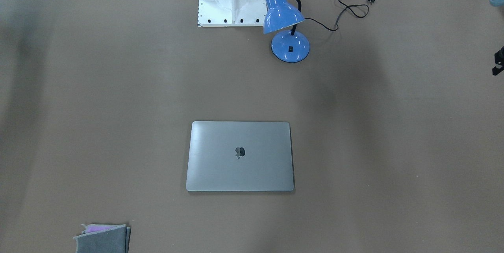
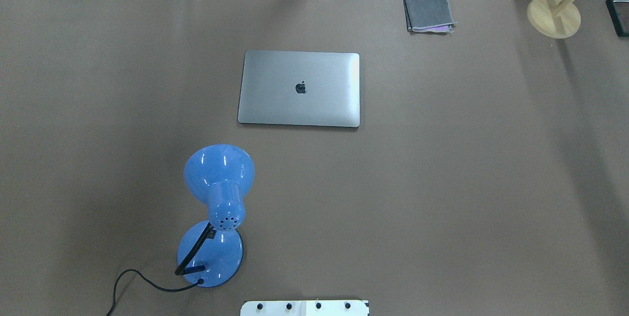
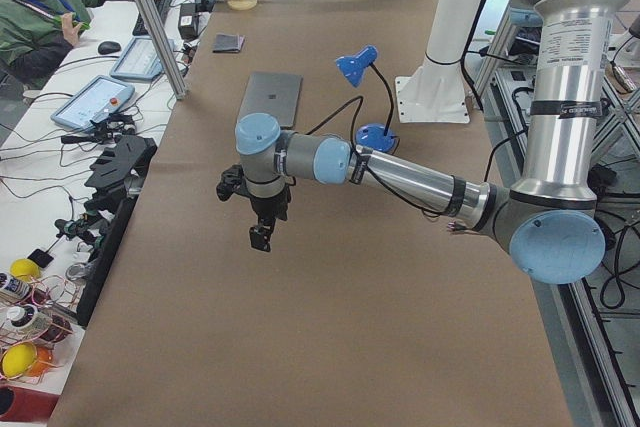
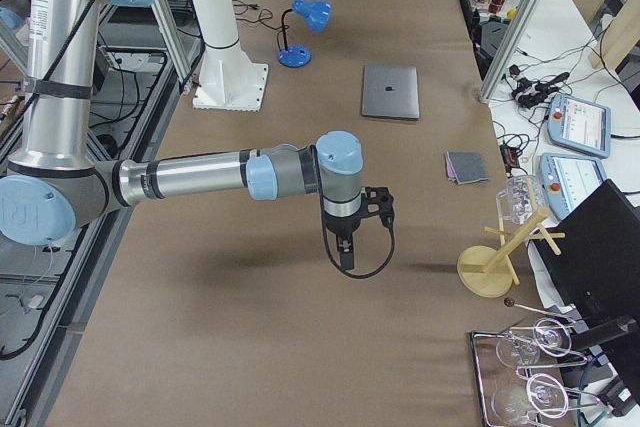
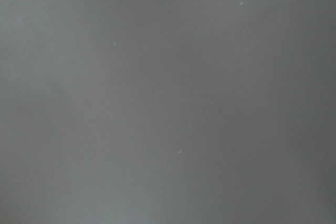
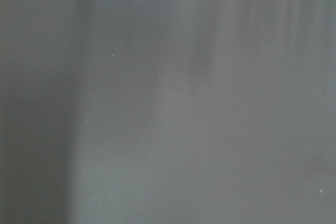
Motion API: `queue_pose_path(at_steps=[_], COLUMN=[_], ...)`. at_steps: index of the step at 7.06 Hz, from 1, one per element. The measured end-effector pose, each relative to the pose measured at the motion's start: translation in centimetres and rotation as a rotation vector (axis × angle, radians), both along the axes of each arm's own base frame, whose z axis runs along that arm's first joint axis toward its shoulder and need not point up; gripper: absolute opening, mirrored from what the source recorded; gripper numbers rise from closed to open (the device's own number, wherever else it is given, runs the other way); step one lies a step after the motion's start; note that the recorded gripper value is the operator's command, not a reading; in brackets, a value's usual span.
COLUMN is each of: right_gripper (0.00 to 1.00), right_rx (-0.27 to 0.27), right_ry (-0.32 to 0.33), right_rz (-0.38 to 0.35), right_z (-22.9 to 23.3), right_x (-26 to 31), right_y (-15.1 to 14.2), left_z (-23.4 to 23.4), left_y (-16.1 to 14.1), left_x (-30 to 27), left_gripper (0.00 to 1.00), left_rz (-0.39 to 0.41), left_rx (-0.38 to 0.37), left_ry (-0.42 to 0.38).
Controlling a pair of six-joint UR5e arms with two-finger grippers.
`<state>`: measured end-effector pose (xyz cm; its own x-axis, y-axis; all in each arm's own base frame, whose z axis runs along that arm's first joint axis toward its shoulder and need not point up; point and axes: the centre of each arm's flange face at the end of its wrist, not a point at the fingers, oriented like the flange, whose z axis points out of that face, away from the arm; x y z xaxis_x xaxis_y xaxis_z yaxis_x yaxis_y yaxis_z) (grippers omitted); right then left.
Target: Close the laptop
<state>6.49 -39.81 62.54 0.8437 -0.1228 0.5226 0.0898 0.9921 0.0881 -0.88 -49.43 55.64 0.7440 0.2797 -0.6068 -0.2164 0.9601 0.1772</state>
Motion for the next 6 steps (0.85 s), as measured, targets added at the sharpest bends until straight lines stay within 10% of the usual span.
queue_pose_path(at_steps=[6], right_gripper=[1.00], right_rx=[-0.031], right_ry=[-0.137], right_rz=[-0.009], right_z=[0.2], right_x=[-0.5], right_y=[2.0], left_z=[1.9], left_y=[1.4], left_x=[-1.0], left_gripper=[0.99], left_rz=[-0.025], left_rx=[-0.052], left_ry=[0.075])
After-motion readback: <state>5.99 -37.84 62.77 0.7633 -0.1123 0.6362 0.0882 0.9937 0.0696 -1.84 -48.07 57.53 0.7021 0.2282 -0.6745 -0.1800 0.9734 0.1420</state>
